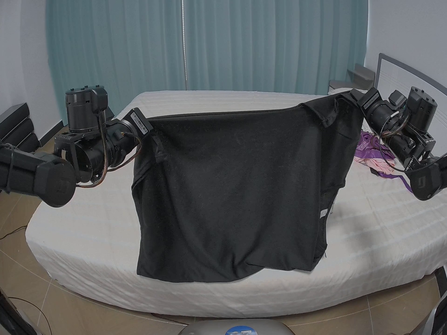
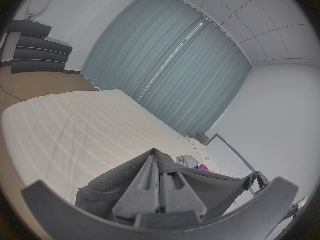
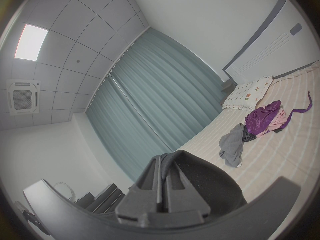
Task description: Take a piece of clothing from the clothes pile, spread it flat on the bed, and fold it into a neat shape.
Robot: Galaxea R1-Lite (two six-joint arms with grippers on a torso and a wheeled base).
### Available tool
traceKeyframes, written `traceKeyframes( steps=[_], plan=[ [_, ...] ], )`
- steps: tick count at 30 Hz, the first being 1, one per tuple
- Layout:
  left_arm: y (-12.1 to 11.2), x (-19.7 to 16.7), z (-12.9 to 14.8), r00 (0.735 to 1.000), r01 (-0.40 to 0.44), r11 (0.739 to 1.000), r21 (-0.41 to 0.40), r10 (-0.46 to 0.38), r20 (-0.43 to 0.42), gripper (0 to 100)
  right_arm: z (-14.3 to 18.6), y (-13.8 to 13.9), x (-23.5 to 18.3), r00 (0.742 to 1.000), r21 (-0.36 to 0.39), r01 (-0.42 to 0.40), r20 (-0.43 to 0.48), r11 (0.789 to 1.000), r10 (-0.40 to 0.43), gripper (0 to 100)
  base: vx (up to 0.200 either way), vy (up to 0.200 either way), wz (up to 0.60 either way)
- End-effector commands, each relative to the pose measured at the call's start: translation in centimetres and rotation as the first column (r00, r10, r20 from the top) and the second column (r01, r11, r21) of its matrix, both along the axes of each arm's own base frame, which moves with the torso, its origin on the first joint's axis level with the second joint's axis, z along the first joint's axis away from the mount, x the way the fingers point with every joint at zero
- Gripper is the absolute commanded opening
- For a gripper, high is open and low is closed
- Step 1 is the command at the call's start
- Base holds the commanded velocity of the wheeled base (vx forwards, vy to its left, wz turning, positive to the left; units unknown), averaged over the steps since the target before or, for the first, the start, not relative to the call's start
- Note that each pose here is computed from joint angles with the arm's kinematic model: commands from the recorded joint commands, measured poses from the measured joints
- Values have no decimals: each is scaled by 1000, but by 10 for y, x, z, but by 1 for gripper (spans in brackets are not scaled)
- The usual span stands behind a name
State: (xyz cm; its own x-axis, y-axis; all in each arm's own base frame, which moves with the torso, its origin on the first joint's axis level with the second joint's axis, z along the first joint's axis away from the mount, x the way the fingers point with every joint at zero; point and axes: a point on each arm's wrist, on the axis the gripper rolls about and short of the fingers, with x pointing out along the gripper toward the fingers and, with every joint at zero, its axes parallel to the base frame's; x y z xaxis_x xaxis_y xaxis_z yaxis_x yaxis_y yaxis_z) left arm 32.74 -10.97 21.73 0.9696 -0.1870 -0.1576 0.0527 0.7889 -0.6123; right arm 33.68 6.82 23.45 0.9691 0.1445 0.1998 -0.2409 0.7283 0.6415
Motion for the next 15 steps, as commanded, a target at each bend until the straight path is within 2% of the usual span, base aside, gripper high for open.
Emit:
traceKeyframes(
  steps=[1,8,15],
  plan=[
    [1,17,-16,999,2,1000,8,-2,-37,0,-14,4,13,1000,-4,-2,-31,1000,1,0,200,0,0],
    [-5,35,-41,997,22,1000,16,-21,-78,0,-40,9,30,996,-19,-4,-94,1000,2,0,200,0,0],
    [-12,61,-89,996,9,1000,25,-7,-93,0,-79,19,51,983,-41,-11,-184,999,3,0,0,0,0]
  ],
)
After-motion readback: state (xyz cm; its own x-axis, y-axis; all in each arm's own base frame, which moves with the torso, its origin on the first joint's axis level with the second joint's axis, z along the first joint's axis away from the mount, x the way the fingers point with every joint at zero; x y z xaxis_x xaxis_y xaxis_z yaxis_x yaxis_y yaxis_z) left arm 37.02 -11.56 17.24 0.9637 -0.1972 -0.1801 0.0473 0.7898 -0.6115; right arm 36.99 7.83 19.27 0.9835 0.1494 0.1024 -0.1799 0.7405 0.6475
